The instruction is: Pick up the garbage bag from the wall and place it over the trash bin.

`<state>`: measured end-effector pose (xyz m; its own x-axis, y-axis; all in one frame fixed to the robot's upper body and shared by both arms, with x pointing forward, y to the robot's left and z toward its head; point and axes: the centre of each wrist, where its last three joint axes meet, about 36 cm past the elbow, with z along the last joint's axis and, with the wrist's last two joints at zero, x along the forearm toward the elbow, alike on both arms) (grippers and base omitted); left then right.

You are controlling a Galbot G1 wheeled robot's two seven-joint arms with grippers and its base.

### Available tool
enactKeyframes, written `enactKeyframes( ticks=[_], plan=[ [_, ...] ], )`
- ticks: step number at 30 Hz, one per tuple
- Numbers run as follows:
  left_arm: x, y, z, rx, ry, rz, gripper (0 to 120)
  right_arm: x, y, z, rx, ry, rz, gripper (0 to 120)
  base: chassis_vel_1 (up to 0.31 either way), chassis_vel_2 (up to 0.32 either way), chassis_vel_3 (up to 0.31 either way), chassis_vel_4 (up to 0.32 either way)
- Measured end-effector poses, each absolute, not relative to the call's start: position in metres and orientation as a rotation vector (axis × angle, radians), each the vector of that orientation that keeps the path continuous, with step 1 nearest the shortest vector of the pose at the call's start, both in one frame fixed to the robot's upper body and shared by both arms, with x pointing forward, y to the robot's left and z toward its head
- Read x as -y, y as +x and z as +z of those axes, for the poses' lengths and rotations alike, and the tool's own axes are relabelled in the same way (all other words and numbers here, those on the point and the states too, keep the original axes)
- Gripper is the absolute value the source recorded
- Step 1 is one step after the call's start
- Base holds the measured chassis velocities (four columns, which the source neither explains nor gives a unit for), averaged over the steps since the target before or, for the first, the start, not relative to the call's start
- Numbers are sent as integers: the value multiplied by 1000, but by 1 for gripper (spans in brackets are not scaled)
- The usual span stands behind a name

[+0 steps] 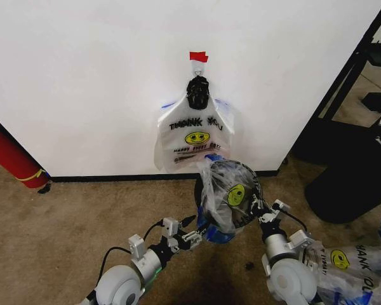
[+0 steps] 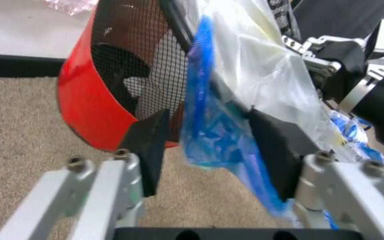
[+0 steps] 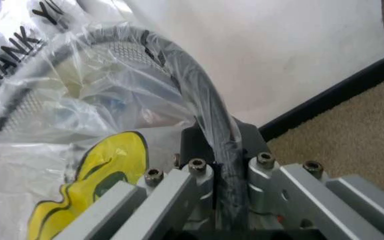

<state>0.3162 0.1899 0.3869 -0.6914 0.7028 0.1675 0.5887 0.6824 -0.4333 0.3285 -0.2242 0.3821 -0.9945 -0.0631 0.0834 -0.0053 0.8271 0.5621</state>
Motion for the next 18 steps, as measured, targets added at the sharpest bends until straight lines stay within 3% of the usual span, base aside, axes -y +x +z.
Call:
enactKeyframes(
  ticks=[10, 18],
  plan=[
    [-194, 318, 381, 2600, -981, 476, 5, 228, 330, 383, 2912, 51, -883, 0, 0, 0, 0, 0],
    [-201, 319, 373, 2623, -916, 418, 0, 230, 330, 385, 2910, 37, -866, 0, 0, 0, 0, 0]
  ],
)
